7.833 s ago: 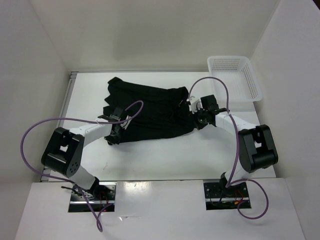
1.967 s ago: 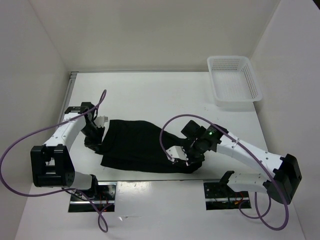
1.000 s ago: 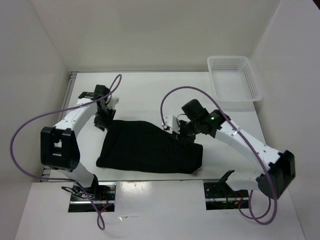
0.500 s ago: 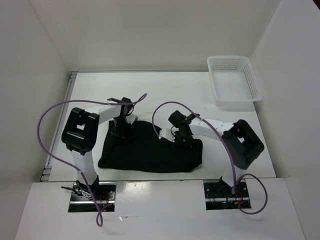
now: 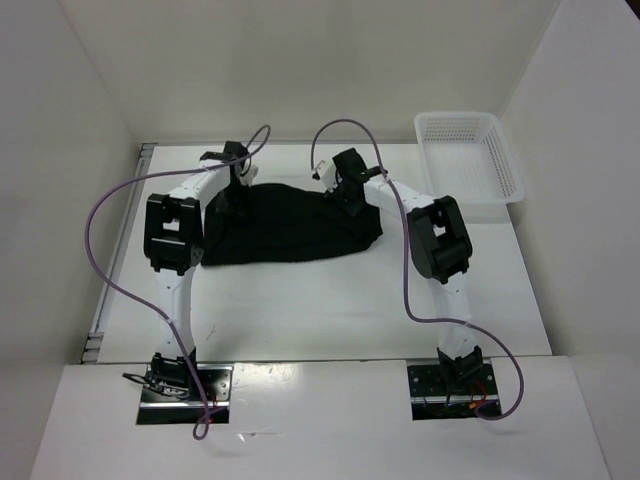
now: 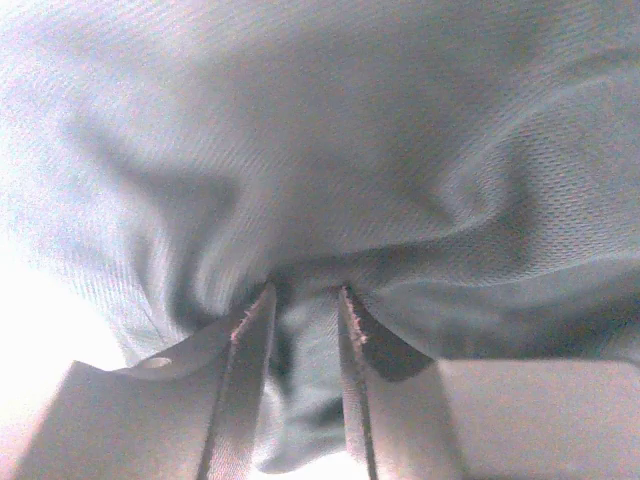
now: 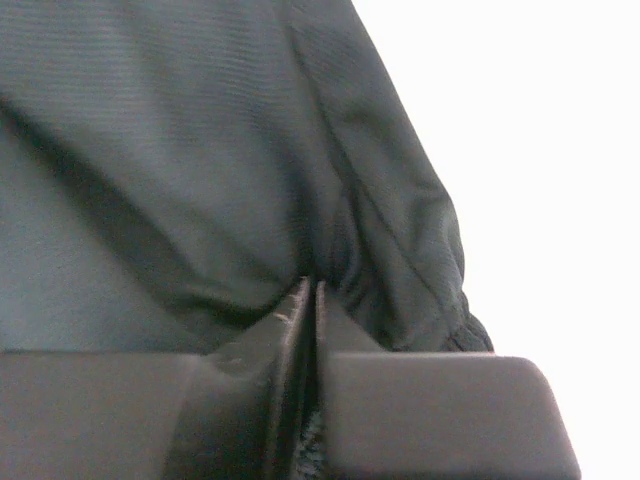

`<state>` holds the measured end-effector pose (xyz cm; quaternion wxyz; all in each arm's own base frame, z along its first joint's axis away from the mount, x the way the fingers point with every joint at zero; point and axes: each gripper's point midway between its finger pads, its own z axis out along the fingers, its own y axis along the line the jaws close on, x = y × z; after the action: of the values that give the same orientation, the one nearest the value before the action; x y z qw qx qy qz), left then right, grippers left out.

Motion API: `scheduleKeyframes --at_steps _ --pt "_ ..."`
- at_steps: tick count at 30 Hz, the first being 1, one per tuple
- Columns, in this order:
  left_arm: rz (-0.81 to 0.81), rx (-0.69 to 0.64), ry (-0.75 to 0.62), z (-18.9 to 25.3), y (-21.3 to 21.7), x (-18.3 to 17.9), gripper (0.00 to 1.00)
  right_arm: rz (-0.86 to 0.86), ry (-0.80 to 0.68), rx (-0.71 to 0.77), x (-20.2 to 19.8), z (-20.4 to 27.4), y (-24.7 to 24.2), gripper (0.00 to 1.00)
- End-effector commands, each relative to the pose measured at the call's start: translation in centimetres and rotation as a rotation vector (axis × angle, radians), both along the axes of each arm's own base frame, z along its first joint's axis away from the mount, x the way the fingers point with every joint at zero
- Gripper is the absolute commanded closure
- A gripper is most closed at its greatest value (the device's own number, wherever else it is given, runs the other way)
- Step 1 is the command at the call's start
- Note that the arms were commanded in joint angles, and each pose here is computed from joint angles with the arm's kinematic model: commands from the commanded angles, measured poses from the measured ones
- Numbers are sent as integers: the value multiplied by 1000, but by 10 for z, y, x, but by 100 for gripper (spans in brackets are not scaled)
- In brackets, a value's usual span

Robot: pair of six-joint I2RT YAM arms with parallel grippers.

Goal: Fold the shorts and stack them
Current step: Fold the shorts

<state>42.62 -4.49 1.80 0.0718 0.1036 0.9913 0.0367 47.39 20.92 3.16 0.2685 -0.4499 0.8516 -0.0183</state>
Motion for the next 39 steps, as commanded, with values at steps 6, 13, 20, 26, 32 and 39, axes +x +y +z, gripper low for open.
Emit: scheduleKeyframes --at_steps 6,13,20,26,32,39 --pt "-12 -37 -418 59 -18 94 48 -263 -147 459 37 126 10 56" --pt "40 -8 -340 61 19 25 43 -345 35 618 -15 142 -17 52" --pt "175 -103 -367 63 78 43 43 -354 183 687 -67 125 -14 52" --pt "183 -120 -306 37 79 43 43 -359 254 691 -85 106 -12 42" --pt "197 -118 -236 6 82 32 43 -373 292 699 -90 97 -14 42" --pt "212 -71 -169 -21 90 20 43 -403 316 667 -91 79 -18 42"
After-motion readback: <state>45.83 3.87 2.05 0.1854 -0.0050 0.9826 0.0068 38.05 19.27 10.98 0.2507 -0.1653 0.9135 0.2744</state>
